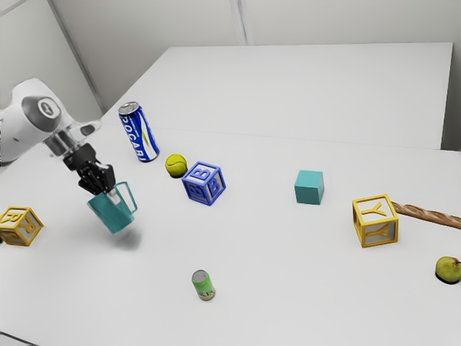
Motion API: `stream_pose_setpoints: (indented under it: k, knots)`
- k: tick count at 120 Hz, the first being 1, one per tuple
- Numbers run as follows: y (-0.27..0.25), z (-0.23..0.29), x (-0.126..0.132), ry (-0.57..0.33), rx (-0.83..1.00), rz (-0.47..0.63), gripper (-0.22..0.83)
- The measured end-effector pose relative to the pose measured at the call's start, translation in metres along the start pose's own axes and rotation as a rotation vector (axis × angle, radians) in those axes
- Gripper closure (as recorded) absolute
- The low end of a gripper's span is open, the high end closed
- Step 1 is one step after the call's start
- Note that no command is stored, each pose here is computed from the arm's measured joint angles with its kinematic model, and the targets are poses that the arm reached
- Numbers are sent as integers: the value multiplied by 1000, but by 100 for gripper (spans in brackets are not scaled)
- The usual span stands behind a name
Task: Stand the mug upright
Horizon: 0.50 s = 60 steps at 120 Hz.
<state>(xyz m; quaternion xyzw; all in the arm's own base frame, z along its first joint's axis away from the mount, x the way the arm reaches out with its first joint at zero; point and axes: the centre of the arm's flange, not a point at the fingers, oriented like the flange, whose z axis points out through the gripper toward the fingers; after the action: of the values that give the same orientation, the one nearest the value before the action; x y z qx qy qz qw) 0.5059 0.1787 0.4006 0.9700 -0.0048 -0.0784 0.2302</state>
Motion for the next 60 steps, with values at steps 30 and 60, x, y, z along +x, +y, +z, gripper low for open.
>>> stream_pose_setpoints:
  k: [30,60]
  knots:
    - [65,32,-20,66,203,72,76]
    - [66,46,-12,108,399,123,76]
